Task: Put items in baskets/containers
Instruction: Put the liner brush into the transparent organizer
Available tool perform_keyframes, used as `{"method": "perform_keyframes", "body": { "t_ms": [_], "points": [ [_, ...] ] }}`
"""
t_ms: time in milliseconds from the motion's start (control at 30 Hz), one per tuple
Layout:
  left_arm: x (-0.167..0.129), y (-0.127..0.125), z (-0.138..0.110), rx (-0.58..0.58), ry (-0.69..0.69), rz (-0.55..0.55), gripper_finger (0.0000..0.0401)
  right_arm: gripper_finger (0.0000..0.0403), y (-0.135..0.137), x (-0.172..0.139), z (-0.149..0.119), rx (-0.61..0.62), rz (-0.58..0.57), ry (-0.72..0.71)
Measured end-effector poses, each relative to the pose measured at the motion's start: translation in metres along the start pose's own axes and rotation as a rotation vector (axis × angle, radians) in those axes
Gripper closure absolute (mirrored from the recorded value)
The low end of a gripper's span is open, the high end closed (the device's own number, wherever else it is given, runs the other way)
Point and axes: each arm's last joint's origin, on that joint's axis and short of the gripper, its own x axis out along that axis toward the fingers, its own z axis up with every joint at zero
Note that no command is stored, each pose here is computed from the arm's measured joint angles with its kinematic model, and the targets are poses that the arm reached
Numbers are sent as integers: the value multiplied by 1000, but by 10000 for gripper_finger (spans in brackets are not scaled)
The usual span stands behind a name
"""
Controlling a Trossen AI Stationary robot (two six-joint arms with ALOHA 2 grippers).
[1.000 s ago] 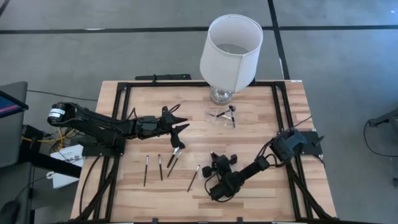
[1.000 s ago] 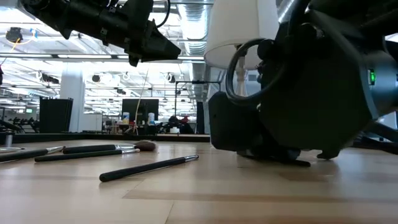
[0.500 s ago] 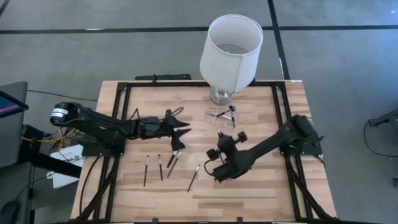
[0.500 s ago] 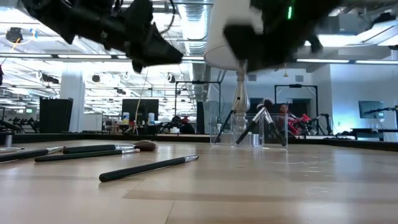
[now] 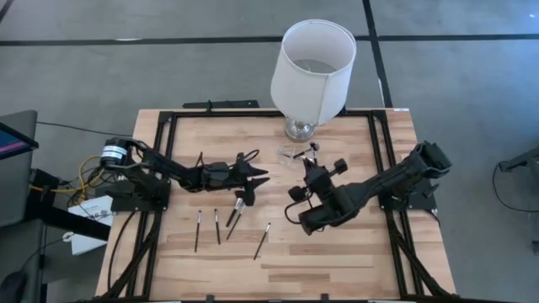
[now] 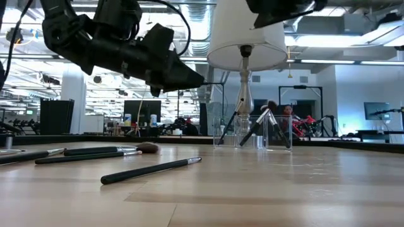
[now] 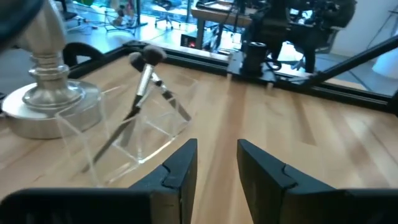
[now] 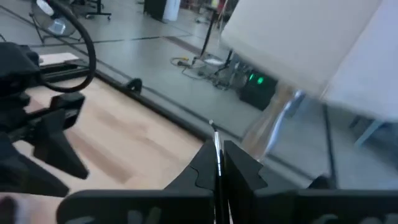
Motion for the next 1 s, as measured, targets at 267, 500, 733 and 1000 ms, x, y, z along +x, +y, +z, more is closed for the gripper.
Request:
{"method": "perform_keyframes", "body": {
  "t_ms": [267,500,733,1000],
  "points": [
    [-2,12,14,-18,-56,36,290,399,-15,-4,11,-54,-30,-65],
    [-8,16,29,-20,-111,46,290,397,-44,-13,29,-47,-8,-71],
    [-10,17,33,29,-125,51,290,397,-83,-42,46,-22,54,-158],
    [-8,29,35,15,-133,95,290,399,-84,-8,-65,154,-28,-212]
  ]
}}
